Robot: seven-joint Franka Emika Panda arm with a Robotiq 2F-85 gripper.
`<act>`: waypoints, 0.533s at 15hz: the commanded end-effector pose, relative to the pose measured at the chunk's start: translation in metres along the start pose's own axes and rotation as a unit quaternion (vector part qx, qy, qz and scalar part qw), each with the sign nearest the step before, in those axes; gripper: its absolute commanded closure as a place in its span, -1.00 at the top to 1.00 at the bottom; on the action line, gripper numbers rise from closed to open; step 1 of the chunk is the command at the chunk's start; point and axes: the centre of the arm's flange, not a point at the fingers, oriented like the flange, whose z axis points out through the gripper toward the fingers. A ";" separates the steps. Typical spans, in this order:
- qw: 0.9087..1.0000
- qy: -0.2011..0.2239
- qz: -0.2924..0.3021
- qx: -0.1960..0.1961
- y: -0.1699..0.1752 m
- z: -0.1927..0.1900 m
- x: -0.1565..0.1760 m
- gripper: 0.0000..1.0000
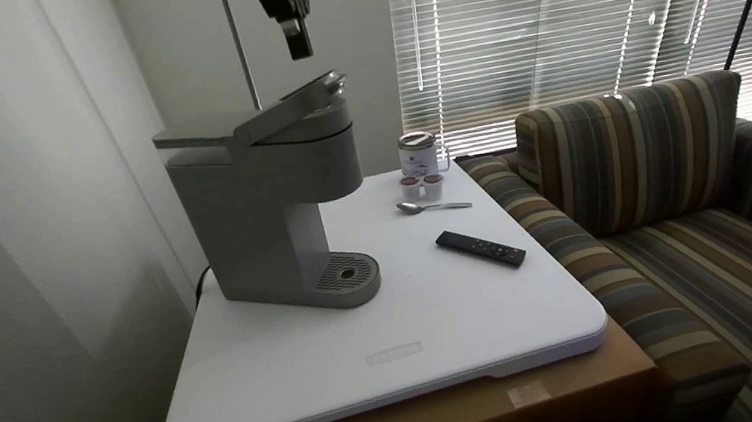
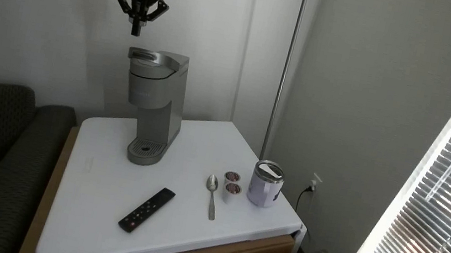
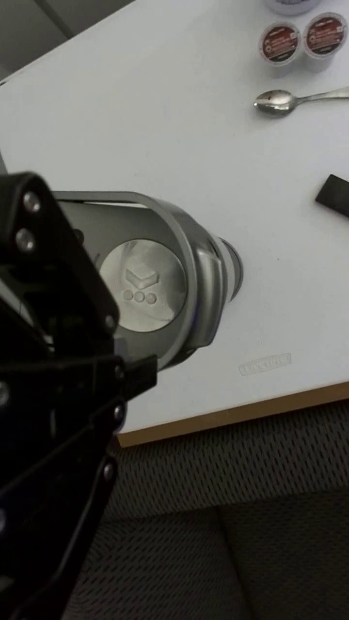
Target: Close the lid of the coffee maker
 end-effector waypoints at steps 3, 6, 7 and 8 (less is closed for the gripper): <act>0.998 -0.023 0.053 0.012 0.006 0.015 -0.012 -1.00; 0.998 -0.025 0.061 0.020 0.012 0.028 -0.007 -1.00; 0.998 -0.027 0.061 0.023 0.014 0.032 -0.006 -1.00; 0.997 -0.028 0.060 0.027 0.015 0.038 -0.005 -1.00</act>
